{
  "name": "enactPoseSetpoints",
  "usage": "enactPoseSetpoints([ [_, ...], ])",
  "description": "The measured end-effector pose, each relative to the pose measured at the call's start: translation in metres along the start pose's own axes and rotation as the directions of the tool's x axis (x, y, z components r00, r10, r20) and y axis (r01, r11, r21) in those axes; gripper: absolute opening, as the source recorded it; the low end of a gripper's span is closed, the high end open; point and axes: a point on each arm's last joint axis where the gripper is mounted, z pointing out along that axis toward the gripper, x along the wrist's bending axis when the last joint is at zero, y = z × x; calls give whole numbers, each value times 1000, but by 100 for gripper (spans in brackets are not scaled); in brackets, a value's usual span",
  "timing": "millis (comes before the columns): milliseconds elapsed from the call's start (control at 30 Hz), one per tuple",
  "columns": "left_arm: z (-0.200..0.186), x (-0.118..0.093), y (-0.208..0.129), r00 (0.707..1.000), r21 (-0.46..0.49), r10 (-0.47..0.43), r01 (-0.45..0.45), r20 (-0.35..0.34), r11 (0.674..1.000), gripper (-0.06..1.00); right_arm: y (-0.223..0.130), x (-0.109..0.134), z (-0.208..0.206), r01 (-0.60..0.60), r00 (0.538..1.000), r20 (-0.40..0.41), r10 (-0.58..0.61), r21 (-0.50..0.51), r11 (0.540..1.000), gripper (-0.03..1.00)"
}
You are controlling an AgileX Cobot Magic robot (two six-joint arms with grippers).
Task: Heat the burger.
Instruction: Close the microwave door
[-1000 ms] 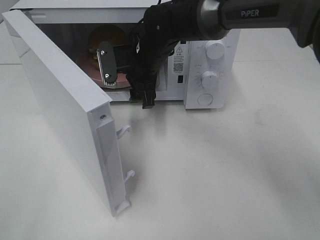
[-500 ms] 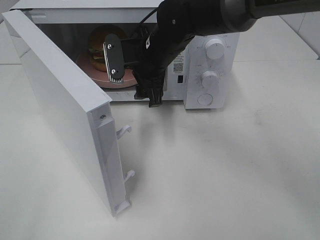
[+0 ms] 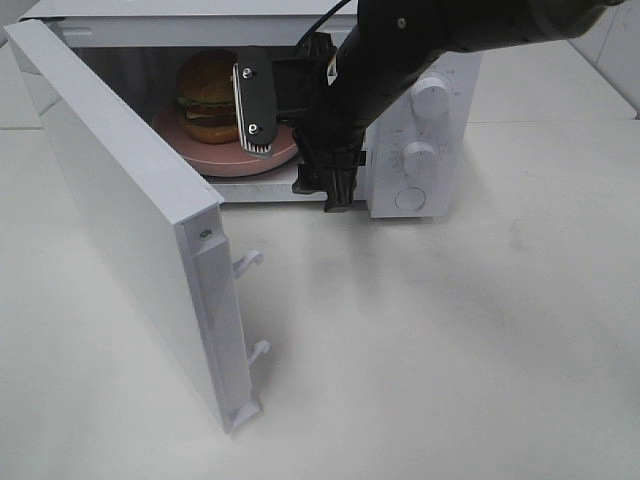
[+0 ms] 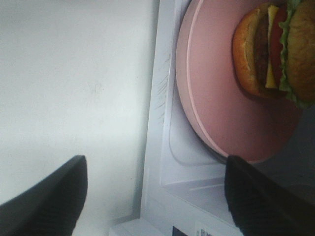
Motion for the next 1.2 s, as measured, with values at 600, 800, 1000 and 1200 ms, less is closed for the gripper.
enactPoseSetpoints([
  [600,0,0,0,1000,0,0,0,0,1000,99,-27,23,-73,-227,973,45,228,-6,974,75],
  [800,0,0,0,1000,0,0,0,0,1000,99,-35,37,-98,-382,922,55,383,-26,924,75],
  [1000,0,0,0,1000,0,0,0,0,1000,99,-47,57,-124,-577,814,52,578,-42,816,75],
  [1200,0,0,0,1000,0,0,0,0,1000,99,-56,71,-143,-735,678,38,734,-4,679,75],
])
